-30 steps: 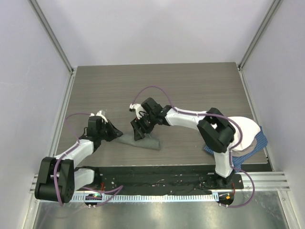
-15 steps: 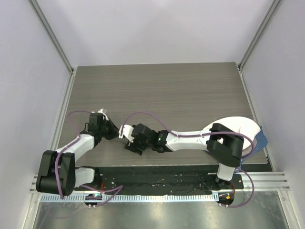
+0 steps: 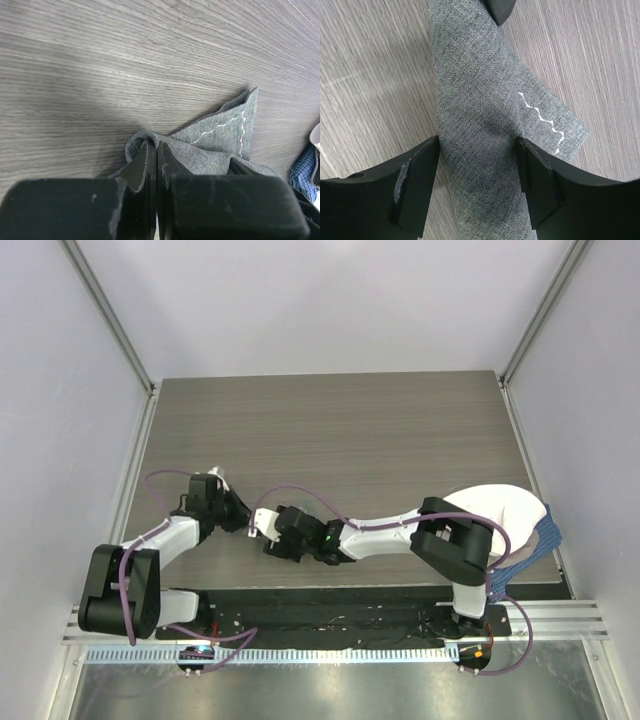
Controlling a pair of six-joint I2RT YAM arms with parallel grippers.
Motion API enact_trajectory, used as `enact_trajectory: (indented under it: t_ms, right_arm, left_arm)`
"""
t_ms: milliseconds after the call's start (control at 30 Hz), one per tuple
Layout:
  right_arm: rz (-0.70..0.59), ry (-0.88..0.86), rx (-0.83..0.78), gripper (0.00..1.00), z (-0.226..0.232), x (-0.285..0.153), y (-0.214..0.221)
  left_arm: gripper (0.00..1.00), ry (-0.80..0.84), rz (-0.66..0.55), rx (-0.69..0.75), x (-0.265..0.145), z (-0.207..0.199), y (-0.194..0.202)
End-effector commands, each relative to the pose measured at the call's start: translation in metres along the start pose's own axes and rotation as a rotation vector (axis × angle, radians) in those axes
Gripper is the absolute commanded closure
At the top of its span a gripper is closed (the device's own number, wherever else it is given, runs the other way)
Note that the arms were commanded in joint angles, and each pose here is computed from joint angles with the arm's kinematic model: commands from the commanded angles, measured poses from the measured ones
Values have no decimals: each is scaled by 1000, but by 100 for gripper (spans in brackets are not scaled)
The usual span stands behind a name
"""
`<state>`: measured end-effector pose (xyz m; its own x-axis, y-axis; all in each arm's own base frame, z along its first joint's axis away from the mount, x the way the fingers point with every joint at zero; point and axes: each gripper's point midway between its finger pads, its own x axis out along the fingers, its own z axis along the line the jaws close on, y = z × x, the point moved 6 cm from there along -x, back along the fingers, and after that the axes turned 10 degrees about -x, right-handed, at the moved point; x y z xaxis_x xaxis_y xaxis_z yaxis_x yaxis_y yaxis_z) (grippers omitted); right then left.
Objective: Fold the napkin, place the utensils inside, and roll it up
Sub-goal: Roll the napkin with the utensil
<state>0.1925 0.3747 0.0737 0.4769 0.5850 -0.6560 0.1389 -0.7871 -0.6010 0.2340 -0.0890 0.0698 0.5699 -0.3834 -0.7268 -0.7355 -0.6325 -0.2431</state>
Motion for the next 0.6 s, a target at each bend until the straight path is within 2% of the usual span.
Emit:
enact_trajectory:
  t_ms: [0, 100, 167, 200, 333, 433, 567]
  right_arm:
    - [3, -59, 33, 31, 3, 9, 3]
    - [36, -143, 73, 35, 7, 14, 13]
    - [70, -192, 104, 36, 7, 14, 23]
    - [56, -254, 132, 39, 13, 14, 22]
    - [71, -388, 238, 44, 15, 13, 29]
    - [63, -475, 318, 46, 12, 11, 28]
    - [48, -540, 411, 47, 0, 11, 21]
  left_arm:
    - [100, 53, -17, 41, -1, -13, -9]
    - [84, 60, -44, 48, -4, -15, -12]
    - [69, 67, -62, 51, -7, -17, -13]
    - [58, 68, -86, 55, -9, -18, -16]
    - [40, 41, -161, 64, -16, -18, -24]
    - [32, 12, -219, 67, -23, -14, -27]
    - [29, 35, -269, 75, -32, -16, -28]
